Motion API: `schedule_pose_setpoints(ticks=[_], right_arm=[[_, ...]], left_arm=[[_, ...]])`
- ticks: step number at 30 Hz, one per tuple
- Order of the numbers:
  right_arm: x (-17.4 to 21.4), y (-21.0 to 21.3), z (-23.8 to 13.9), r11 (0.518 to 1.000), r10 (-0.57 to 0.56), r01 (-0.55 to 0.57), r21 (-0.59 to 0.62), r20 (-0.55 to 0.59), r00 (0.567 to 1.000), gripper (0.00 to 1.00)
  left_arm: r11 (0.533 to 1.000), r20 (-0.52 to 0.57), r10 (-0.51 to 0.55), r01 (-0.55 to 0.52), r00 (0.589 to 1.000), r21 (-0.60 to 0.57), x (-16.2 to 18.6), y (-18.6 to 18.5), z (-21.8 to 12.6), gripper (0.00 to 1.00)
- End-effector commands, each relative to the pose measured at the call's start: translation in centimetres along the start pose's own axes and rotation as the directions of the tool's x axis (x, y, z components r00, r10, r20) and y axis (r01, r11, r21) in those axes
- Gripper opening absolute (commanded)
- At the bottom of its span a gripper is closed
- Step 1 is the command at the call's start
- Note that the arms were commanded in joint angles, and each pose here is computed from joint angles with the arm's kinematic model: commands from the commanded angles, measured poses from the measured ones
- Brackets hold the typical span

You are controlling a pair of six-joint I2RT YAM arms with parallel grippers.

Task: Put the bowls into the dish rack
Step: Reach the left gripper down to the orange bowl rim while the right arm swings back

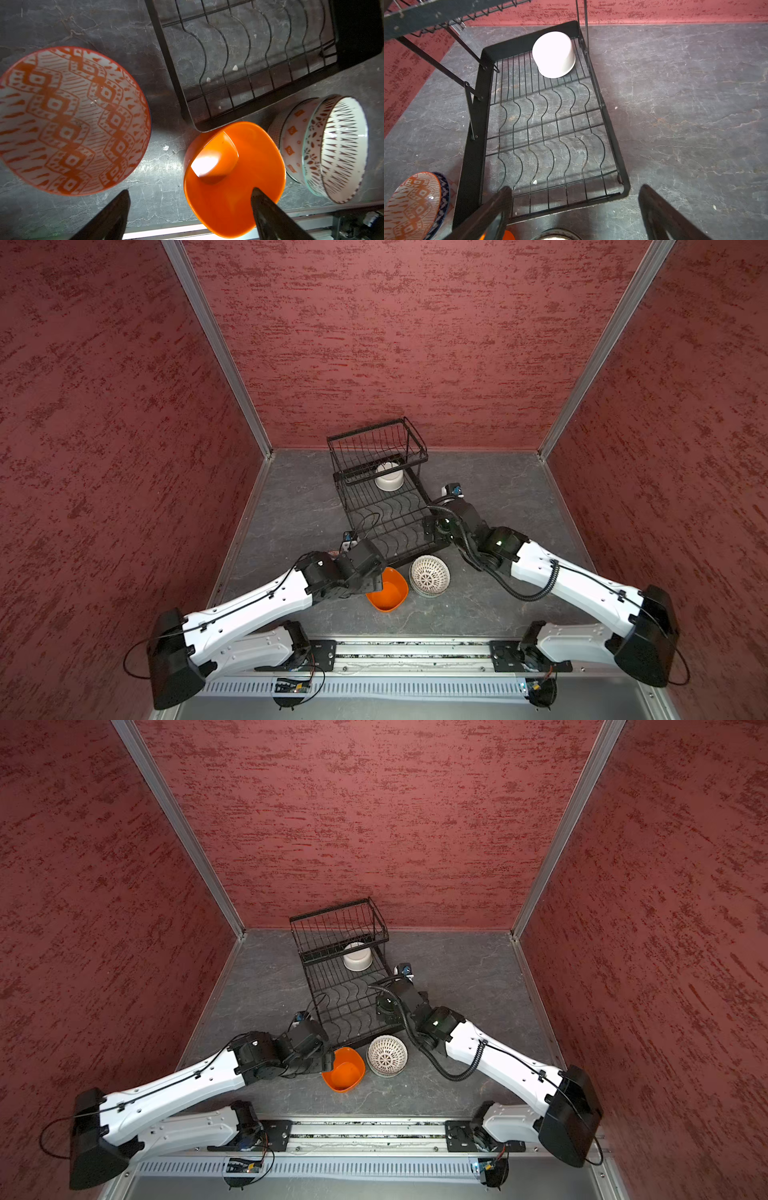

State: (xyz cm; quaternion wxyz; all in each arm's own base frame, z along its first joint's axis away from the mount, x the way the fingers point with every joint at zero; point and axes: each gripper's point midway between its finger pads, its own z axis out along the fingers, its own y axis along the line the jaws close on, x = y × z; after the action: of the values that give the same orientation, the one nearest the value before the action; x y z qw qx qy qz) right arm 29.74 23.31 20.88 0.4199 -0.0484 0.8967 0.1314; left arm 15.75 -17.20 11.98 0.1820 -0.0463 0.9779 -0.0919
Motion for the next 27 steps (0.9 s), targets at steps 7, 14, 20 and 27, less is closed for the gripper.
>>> schedule_pose_setpoints(ticks=[7,14,20,27], right_arm=[[0.9,-0.1,0.4,1.000,0.021,-0.021,0.004,-0.027,0.999,0.96],[1.3,-0.3,0.5,1.000,0.021,-0.020,0.005,-0.026,0.999,0.95],[1.7,-0.4,0.8,1.000,0.020,-0.020,0.007,-0.031,0.999,0.95],[2.1,-0.4,1.3,1.000,0.014,-0.013,0.013,-0.041,0.999,0.95]], left_arm=[[0.994,-0.046,-0.001,-0.004,0.999,-0.110,2.0,-0.5,1.9,0.75],[0.996,-0.075,-0.013,0.005,0.997,-0.094,2.7,-1.2,3.8,0.55],[0.995,-0.105,-0.015,0.005,0.994,-0.099,3.1,-1.3,5.1,0.46],[0.993,-0.119,-0.016,0.002,0.993,-0.121,3.5,-0.9,5.8,0.26]])
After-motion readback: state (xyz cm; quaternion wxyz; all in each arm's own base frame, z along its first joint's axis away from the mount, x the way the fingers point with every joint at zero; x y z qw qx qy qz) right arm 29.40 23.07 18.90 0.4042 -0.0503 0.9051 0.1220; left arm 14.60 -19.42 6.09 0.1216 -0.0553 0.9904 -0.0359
